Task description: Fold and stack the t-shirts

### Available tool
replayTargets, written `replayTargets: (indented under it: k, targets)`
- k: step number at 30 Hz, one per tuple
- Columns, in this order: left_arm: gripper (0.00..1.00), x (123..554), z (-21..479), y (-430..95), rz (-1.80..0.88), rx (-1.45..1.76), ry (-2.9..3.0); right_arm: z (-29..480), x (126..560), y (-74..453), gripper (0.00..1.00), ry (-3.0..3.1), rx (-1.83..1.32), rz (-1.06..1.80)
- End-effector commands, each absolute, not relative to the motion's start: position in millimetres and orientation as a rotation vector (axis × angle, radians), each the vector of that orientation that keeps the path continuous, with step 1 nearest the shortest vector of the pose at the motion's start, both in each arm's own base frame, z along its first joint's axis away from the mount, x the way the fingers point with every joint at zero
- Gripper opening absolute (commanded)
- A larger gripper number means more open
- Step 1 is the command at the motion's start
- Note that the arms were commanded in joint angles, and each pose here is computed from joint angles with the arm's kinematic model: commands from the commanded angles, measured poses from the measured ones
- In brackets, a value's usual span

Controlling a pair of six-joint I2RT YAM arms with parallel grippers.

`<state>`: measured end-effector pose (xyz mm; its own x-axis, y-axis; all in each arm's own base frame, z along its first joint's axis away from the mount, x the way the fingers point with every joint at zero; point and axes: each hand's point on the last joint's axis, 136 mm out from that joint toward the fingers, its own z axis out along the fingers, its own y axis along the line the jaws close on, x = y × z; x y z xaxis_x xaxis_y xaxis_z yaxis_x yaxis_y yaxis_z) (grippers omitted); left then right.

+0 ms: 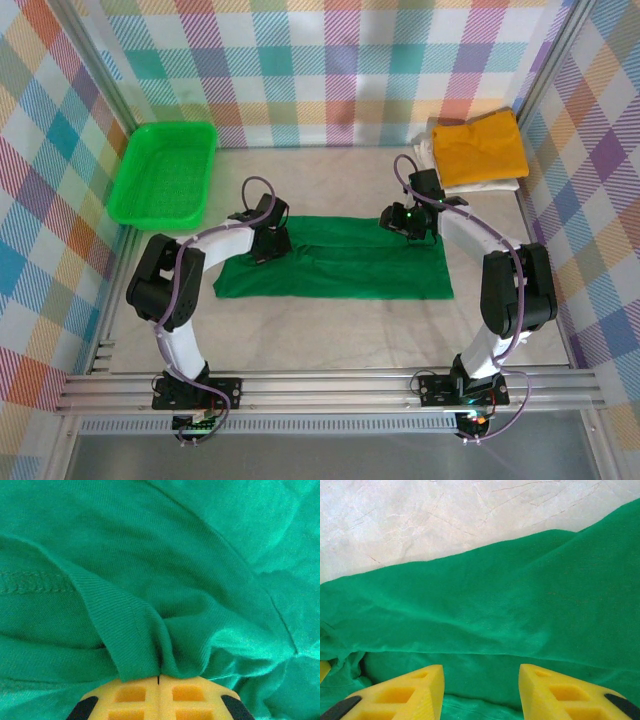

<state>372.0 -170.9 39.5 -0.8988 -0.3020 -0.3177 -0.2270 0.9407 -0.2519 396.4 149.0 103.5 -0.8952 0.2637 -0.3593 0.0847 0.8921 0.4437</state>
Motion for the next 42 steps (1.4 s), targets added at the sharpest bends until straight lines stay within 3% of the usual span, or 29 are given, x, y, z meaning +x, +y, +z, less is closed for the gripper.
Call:
replayTargets:
  k: [1,7,15,16,20,25,32,42]
  targets:
    - [0.0,358.1,60.7,-177.6,-0.345,-0.382,2.733,116.0,396.4,148.1,0.44,2.615,0.237,0.607]
    - [0.0,331.5,69.5,-182.0,-0.359,-0.397,2.739,114.8,396.7,148.1,0.45,2.618,0.238,0.605]
    - [0.0,296.2,45.6,-194.1,-0.339,-0.415,2.815,113.0,399.3,149.7,0.46,2.618,0.235,0.613]
    - [0.02,293.0,43.7,-195.5,-0.32,-0.409,2.826,112.0,399.3,150.7,0.46,2.621,0.234,0.616]
    - [0.37,286.1,49.7,-193.9,-0.25,-0.381,2.82,110.9,399.6,151.7,0.46,2.626,0.229,0.624]
    - [0.53,300.8,102.8,-177.9,-0.217,-0.346,2.649,109.9,400.2,153.3,0.47,2.626,0.222,0.633]
    - [0.57,328.0,141.7,-145.9,-0.239,-0.382,2.536,114.3,402.3,155.4,0.47,2.614,0.209,0.645]
    - [0.65,335.6,88.0,-155.9,-0.327,-0.45,2.636,111.9,396.7,155.3,0.48,2.624,0.207,0.651]
